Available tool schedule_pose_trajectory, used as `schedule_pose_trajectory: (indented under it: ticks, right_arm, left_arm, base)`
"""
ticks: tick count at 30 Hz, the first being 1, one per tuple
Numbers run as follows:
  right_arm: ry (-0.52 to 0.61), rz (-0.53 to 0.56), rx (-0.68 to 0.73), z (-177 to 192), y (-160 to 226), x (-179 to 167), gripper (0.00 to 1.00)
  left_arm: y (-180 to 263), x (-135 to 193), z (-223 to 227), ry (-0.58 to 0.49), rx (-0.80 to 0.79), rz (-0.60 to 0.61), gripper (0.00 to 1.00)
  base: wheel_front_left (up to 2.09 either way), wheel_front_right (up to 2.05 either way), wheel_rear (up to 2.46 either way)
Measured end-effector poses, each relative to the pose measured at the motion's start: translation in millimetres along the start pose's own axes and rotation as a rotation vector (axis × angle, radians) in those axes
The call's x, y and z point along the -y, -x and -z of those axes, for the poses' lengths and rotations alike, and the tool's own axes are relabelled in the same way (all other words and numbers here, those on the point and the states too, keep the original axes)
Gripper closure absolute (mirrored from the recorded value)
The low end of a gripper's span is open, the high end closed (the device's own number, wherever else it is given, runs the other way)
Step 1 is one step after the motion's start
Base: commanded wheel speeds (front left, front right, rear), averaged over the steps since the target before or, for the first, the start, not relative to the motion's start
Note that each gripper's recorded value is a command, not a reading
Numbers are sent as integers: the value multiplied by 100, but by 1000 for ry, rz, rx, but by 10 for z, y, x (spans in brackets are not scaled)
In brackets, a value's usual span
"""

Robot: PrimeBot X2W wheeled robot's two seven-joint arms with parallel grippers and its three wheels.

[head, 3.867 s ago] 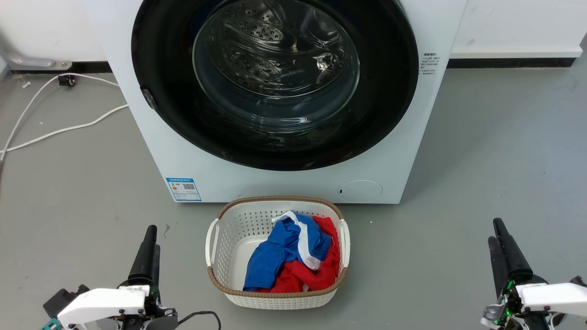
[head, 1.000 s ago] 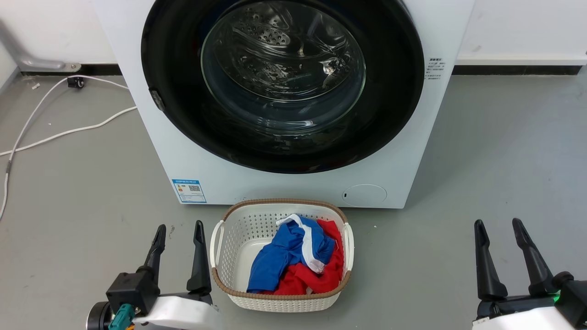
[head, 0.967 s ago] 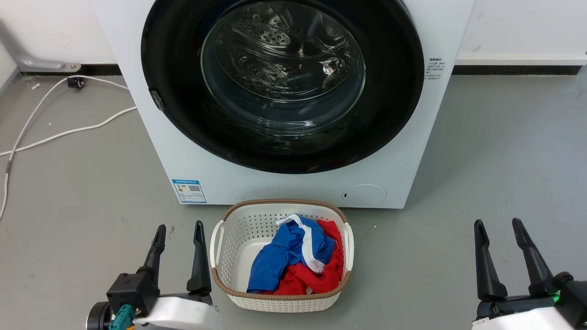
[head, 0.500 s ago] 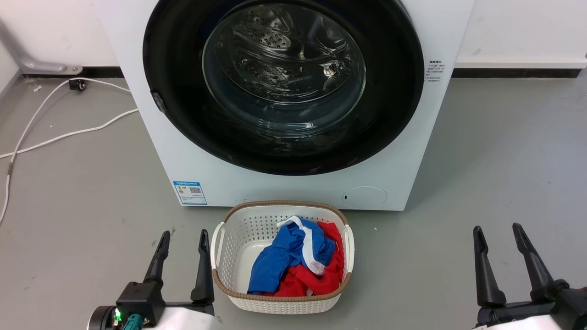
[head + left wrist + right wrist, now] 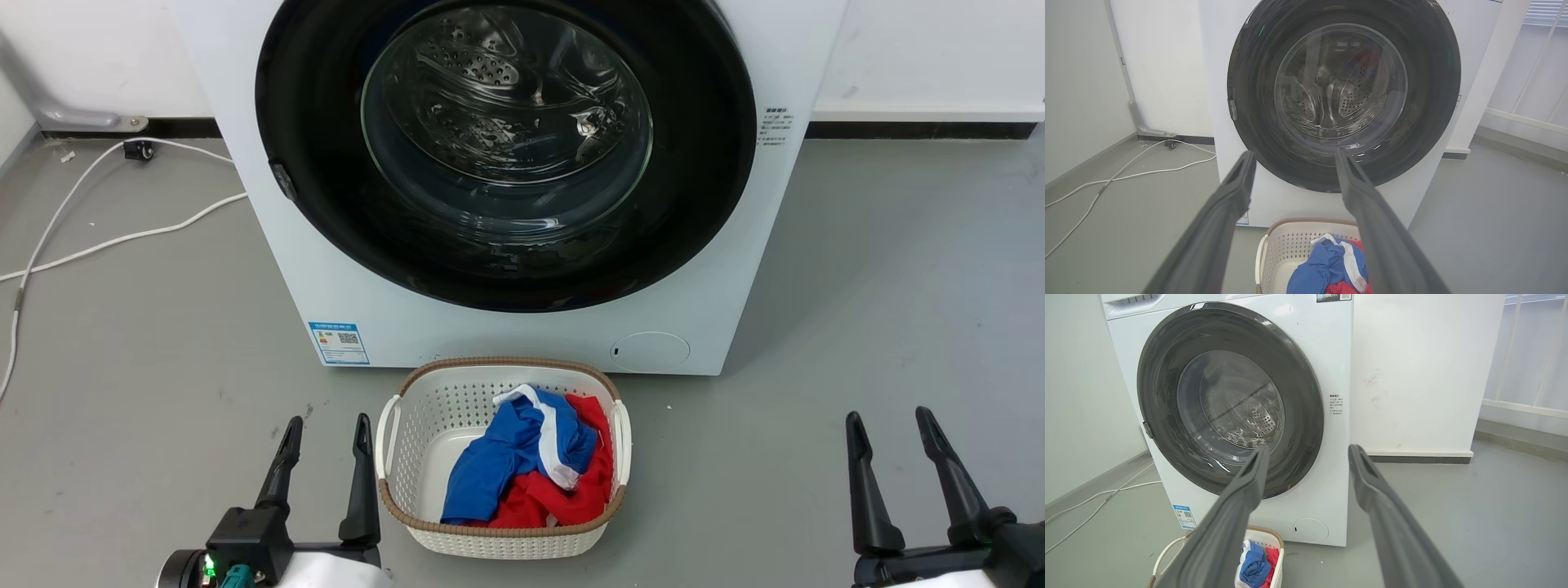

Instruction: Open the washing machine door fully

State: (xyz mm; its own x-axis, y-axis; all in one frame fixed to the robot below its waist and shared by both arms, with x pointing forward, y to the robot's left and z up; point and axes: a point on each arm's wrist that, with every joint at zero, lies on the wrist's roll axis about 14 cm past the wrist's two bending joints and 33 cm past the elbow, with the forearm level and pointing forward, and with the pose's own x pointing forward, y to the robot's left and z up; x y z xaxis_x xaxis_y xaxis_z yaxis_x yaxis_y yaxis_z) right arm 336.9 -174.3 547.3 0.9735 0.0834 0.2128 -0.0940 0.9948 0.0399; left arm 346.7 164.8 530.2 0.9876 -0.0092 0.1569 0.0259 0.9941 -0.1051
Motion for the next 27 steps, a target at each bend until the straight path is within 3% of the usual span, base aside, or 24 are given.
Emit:
schedule_pose_trajectory:
  ticks: [27]
  right_arm:
    - [-30, 19, -23, 79, 30, 43, 0]
  left_arm:
    - [19, -33, 55, -9, -18, -20, 0]
  base:
    - [0, 0, 0]
